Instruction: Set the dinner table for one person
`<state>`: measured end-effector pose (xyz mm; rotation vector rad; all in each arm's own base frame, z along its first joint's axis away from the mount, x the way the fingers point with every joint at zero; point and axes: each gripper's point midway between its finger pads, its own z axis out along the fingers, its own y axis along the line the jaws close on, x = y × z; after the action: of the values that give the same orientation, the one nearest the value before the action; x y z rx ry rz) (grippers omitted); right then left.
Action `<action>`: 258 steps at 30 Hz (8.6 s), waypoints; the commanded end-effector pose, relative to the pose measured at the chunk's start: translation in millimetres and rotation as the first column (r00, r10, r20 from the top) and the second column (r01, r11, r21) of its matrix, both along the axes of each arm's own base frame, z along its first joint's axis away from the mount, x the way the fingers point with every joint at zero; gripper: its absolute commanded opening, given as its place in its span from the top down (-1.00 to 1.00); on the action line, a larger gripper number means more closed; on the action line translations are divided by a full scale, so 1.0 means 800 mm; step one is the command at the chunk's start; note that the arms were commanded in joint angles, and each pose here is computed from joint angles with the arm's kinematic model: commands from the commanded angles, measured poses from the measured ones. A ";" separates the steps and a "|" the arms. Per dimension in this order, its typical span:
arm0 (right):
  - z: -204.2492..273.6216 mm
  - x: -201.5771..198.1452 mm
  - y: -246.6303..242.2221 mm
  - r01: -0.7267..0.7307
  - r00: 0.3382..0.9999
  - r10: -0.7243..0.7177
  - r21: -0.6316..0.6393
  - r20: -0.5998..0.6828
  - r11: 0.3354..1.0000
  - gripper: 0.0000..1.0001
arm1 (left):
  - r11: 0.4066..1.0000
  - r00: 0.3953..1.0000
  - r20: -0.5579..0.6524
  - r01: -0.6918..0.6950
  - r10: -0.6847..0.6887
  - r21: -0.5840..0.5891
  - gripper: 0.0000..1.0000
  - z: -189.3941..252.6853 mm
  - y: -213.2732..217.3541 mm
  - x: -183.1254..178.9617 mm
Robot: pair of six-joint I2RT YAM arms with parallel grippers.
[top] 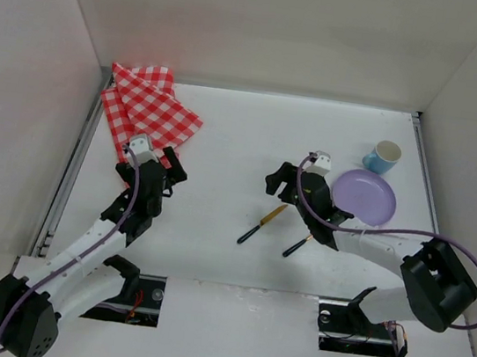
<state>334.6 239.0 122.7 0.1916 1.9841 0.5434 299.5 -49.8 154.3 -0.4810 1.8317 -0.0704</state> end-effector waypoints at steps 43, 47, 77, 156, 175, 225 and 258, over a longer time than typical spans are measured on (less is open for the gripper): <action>0.013 -0.006 0.040 -0.131 0.991 0.131 0.108 0.003 0.986 -0.51 | 0.899 0.938 -0.213 -0.327 0.273 -0.290 -0.03 -0.112 0.087 0.152; 0.011 -0.009 0.049 -0.145 0.989 0.145 0.100 0.004 0.984 -0.52 | 0.901 0.948 -0.209 -0.297 0.239 -0.317 0.02 -0.122 0.076 0.159; -0.017 0.030 0.068 -0.017 0.994 0.030 0.120 -0.104 0.993 -0.83 | 0.753 0.858 -0.088 0.390 -0.506 -0.530 0.87 -0.110 -0.162 -0.022; 0.010 0.080 -0.155 0.424 0.905 -0.419 0.188 -0.070 0.886 0.59 | 0.816 0.953 -0.277 -0.253 0.119 -0.520 0.98 -0.134 0.013 0.097; -0.070 0.115 0.053 0.149 0.925 -0.047 0.245 -0.378 0.958 -0.26 | 0.827 0.941 -0.332 -0.232 0.058 -0.512 0.96 -0.175 0.001 0.031; -0.080 -0.002 -0.134 0.496 0.830 -0.506 -0.103 -0.234 0.862 0.85 | 0.849 0.957 -0.242 -0.260 0.161 -0.461 1.00 -0.128 0.036 0.036; -0.018 -0.073 -0.138 0.392 0.908 -0.400 -0.086 -0.121 0.916 -0.32 | 0.935 0.964 -0.091 0.214 -0.249 -0.283 0.46 -0.036 -0.073 -0.016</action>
<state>267.6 140.6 80.9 0.6086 2.1019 0.2441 302.4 -65.5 114.8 -0.7035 1.9380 -0.3903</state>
